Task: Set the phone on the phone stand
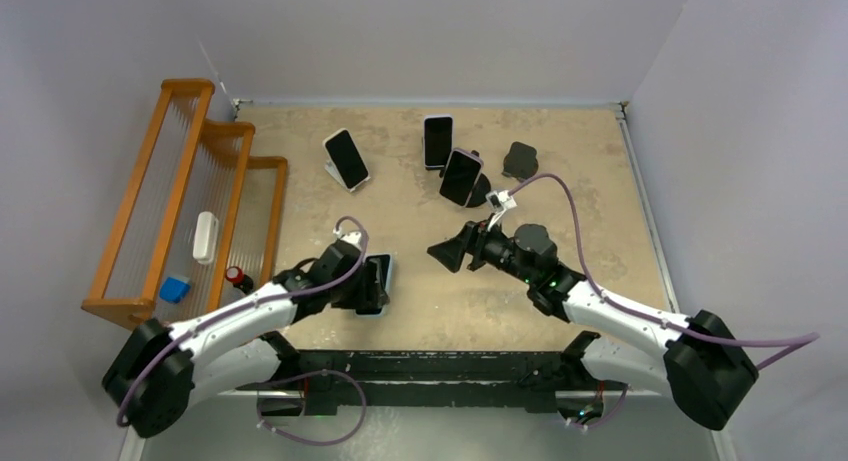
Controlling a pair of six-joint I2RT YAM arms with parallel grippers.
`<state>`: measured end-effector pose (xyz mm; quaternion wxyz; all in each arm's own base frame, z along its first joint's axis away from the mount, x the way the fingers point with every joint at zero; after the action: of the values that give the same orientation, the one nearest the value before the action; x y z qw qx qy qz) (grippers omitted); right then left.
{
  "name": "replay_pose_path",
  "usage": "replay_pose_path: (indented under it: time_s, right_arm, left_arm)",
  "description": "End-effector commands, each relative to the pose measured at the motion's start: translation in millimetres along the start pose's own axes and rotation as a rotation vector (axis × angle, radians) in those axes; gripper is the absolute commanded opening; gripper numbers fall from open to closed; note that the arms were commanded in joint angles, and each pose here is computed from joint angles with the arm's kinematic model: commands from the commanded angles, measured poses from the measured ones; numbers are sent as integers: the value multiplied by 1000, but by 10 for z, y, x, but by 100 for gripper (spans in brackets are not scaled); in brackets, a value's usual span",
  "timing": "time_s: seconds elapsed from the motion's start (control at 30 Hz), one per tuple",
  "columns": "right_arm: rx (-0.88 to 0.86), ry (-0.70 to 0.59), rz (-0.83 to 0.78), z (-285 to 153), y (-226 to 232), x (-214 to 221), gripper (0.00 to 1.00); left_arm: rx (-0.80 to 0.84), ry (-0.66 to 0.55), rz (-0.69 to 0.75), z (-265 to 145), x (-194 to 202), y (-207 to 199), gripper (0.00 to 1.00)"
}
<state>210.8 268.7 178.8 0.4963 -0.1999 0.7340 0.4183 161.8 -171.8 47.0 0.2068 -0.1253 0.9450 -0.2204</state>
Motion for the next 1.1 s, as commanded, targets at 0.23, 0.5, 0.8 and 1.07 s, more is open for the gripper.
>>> replay_pose_path:
  time_s: [0.23,0.5,0.8,1.07]
  right_arm:
    - [113,236,353,439,-78,584,76]
    - [104,327,392,663,47,867,70]
    - [79,323,397,810,130,917,66]
    - [84,308,412,865,111,935,56]
  left_arm:
    - [214,40,-8,-143,228,-188,7]
    - [260,5,20,-87,241,-258,8]
    - [295,55,26,-20,413,-233,8]
    - [298,85,33,14,510,-175,8]
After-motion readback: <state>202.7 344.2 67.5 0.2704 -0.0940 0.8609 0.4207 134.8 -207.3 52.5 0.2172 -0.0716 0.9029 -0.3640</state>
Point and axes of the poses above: each gripper's point midway between its finger pads, its own z axis out along the fingers, its own y axis along the line the jaws close on, x = y × z, the point moved 2 cm from there along -z, back along the fingers, and after that the axes turned 15 degrees about -z, right-handed, at the moved point
